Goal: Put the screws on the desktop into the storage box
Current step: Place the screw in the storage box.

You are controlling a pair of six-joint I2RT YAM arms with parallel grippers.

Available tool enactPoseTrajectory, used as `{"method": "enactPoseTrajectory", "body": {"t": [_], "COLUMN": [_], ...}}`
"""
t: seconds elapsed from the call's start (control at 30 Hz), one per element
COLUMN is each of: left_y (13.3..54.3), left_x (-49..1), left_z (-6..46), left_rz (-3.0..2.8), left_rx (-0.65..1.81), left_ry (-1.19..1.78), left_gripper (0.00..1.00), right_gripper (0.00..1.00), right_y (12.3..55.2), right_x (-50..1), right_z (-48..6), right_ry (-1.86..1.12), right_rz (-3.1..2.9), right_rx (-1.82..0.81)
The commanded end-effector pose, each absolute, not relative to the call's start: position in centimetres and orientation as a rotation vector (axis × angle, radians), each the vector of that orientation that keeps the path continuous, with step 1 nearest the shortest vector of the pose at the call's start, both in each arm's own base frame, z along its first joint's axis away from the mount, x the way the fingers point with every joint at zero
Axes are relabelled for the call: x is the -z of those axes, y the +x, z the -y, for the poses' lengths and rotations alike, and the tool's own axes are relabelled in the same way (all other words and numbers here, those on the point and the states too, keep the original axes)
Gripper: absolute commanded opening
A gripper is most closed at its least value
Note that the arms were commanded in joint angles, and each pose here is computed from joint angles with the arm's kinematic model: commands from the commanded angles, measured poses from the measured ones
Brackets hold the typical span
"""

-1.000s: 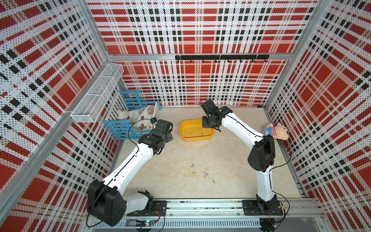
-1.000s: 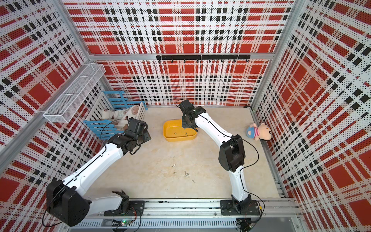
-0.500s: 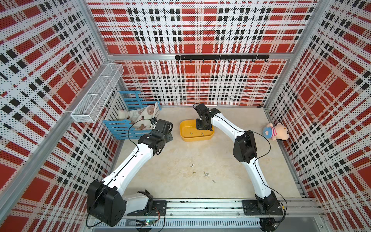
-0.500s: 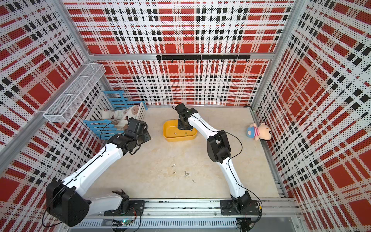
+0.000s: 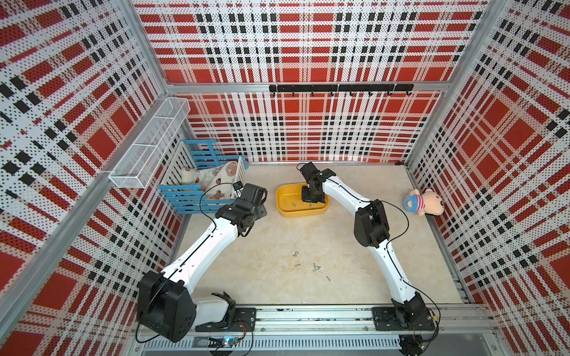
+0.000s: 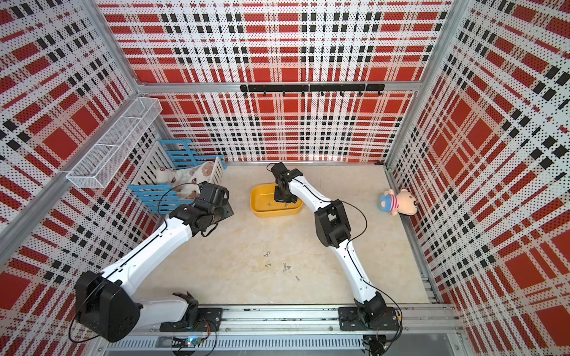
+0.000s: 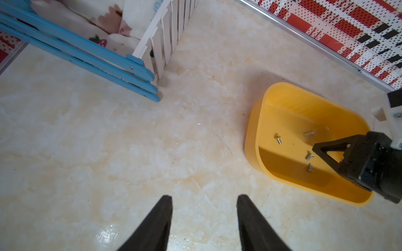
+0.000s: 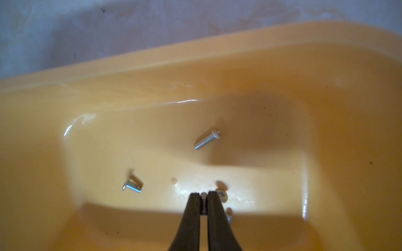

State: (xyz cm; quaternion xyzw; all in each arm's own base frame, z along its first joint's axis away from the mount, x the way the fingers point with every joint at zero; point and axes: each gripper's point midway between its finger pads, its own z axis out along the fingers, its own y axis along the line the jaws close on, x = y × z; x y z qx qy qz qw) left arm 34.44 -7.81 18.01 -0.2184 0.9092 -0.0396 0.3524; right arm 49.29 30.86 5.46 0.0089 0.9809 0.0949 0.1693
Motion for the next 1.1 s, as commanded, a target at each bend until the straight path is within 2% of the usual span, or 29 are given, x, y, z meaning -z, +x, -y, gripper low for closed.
{"method": "enactPoseTrajectory", "body": {"t": [0.0,0.4,0.53,0.67,0.83,1.07], "left_y": [34.8,34.6,34.5,34.4,33.5,30.8], "left_x": [-18.6,-18.1,-18.3,-18.2,-16.6,-11.9], "left_z": [8.0,8.1,8.3,9.2,12.2,18.2], "left_rz": [-2.342,-2.351,-2.346,-2.357,-2.418,-2.545], "left_rx": [0.106,0.100,0.107,0.108,0.109,0.147], "left_ry": [-0.555,-0.554,-0.549,-0.510,-0.404,-0.278], "left_gripper": [0.54,0.54,0.54,0.54,0.54,0.54], "right_gripper": [0.10,0.25,0.29,0.39,0.49,0.52], "right_y": [49.2,49.7,49.9,49.5,47.0,41.9], "right_x": [-4.2,-6.8,-9.8,-15.0,-20.7,-24.6], "right_z": [-30.7,-30.5,-30.3,-29.6,-26.3,-19.3], "right_ry": [0.030,0.012,0.009,0.008,0.042,0.144], "right_rz": [-2.818,-2.770,-2.713,-2.602,-2.489,-2.397], "right_rx": [-0.257,-0.281,-0.297,-0.341,-0.300,-0.218]}}
